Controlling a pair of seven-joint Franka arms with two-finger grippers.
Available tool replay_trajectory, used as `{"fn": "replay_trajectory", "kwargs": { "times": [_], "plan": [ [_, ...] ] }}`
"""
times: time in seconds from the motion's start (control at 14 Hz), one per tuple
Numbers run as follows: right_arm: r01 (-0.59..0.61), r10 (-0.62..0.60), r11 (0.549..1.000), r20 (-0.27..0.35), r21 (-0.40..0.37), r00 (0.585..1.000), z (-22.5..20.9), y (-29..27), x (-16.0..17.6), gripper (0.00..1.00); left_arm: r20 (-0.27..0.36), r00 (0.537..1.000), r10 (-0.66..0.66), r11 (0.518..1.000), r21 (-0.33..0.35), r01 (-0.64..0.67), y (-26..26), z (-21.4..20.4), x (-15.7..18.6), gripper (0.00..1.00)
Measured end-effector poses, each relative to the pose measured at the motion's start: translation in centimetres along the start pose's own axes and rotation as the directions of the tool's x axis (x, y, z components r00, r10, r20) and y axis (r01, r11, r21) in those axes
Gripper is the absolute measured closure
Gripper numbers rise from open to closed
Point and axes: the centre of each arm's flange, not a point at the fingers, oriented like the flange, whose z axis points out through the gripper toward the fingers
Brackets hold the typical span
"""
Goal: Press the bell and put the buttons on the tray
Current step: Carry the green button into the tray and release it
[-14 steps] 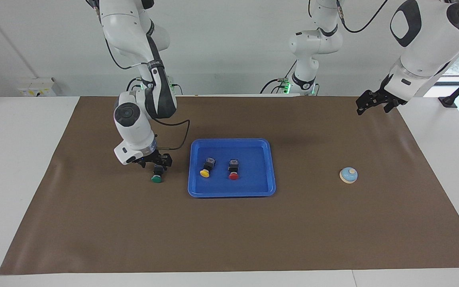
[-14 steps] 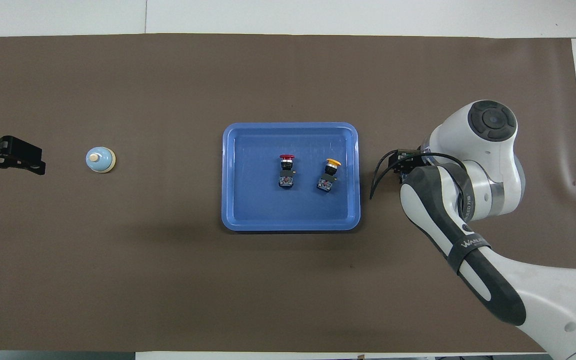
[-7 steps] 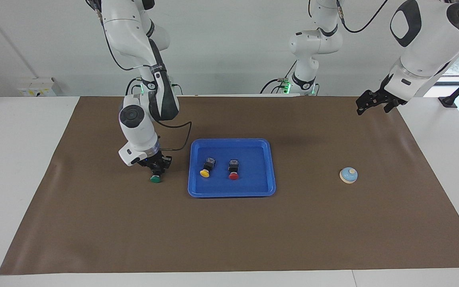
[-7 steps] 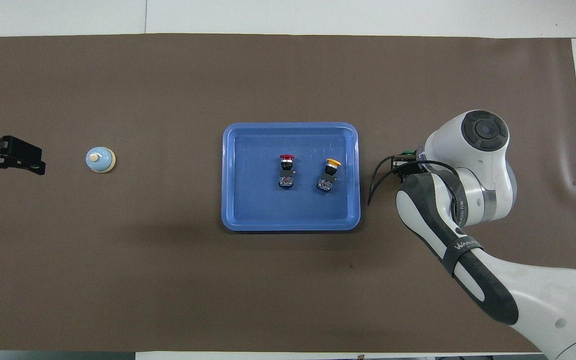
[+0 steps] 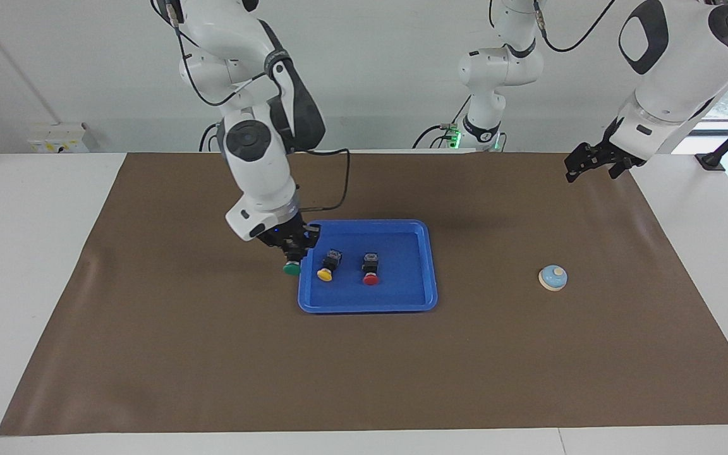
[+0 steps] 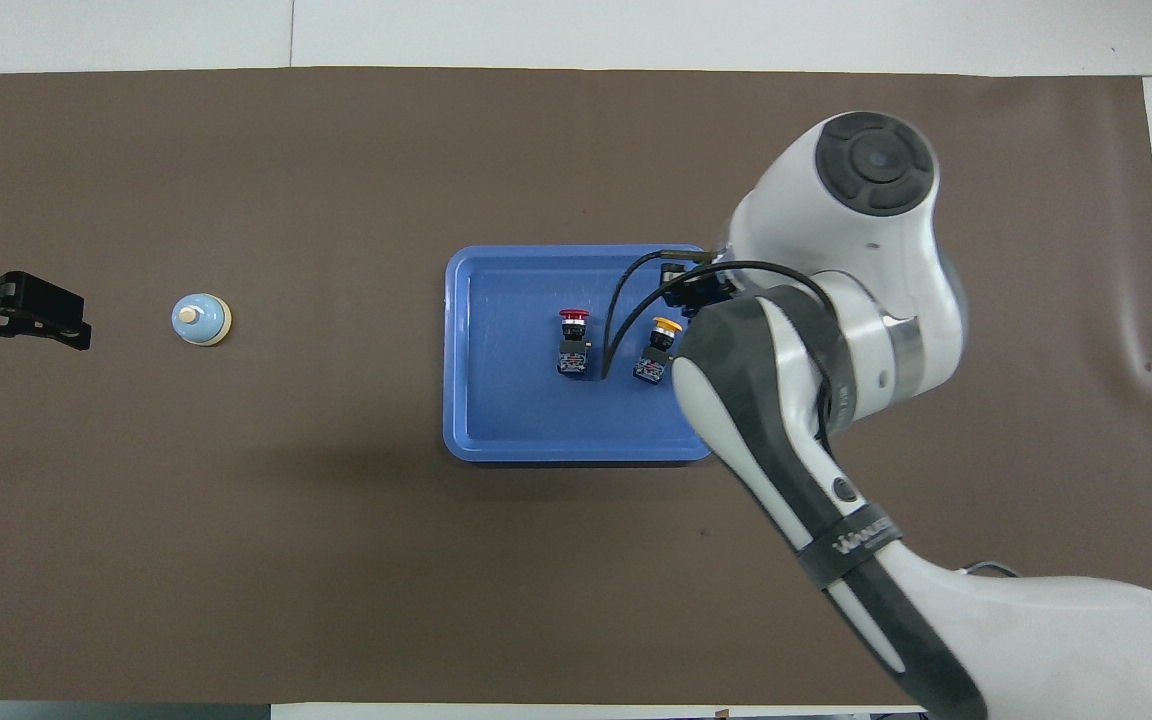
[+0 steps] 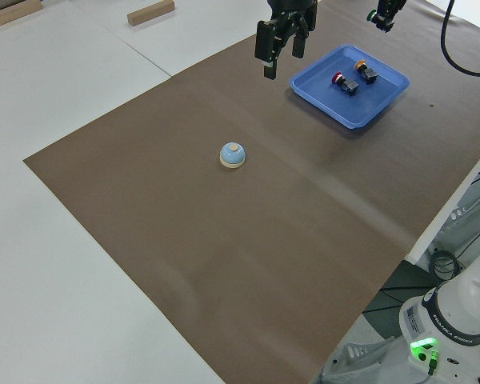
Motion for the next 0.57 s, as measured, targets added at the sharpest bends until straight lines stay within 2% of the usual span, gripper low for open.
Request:
{"fn": "replay_trajectory", "kwargs": {
  "times": [0.28,0.57],
  "plan": [
    [0.004,-0.004,1.000,0.011,-0.015,1.000,4.5,-11.9,-4.2,0.60,0.000,1.000,0.000,1.000,0.000,0.000,0.0,0.0,0.0,0.00],
    [0.028,-0.028,1.000,-0.009,-0.005,1.000,8.5,-15.9,-5.2,0.60,0.000,1.000,0.000,1.000,0.000,0.000,0.0,0.0,0.0,0.00]
  ]
}}
